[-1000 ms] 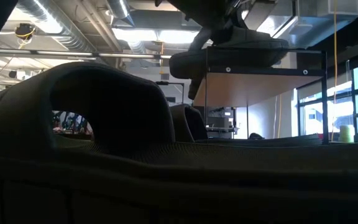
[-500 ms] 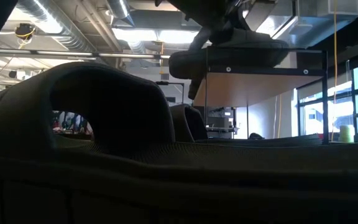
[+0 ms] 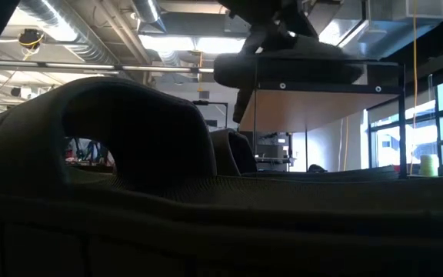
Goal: Pick and place slides into the shelf
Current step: Put the black slide on the shelf
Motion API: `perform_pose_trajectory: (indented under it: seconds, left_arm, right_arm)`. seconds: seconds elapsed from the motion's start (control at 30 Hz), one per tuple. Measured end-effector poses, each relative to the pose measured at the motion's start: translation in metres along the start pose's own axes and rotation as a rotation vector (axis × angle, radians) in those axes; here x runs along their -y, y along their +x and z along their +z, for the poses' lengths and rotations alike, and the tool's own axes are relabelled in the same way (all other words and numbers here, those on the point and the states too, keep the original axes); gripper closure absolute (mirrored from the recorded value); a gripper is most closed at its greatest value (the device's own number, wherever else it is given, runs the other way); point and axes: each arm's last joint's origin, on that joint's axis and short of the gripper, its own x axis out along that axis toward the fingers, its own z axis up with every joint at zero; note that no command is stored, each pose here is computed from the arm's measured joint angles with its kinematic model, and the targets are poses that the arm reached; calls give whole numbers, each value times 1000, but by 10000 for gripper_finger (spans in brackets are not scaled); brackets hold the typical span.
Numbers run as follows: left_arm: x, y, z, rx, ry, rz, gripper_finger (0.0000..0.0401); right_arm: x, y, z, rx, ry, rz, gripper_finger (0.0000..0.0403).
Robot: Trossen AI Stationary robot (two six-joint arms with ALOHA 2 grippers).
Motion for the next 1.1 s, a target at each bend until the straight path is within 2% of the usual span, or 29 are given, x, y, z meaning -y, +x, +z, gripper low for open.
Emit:
perform_pose_trajectory:
  seconds: [0.27, 0.47, 0.77, 0.93, 1.1]
  left_arm:
    - [-7, -14, 10, 22, -29, 26, 223]
    - [-7, -14, 6, -52, -28, 44, 223]
    - [-7, -13, 4, -91, -85, 61, 223]
    - [-7, -13, 5, -85, -178, 61, 223]
    - [-6, -13, 4, -97, -180, 60, 223]
  right_arm:
    - [0, 0, 0, -1, -2, 0, 236]
    - [1, 0, 0, -9, -5, -4, 236]
    - [1, 0, 0, -10, -7, -4, 236]
    - [1, 0, 0, -10, -6, -4, 236]
    - [1, 0, 0, -10, 0, -4, 236]
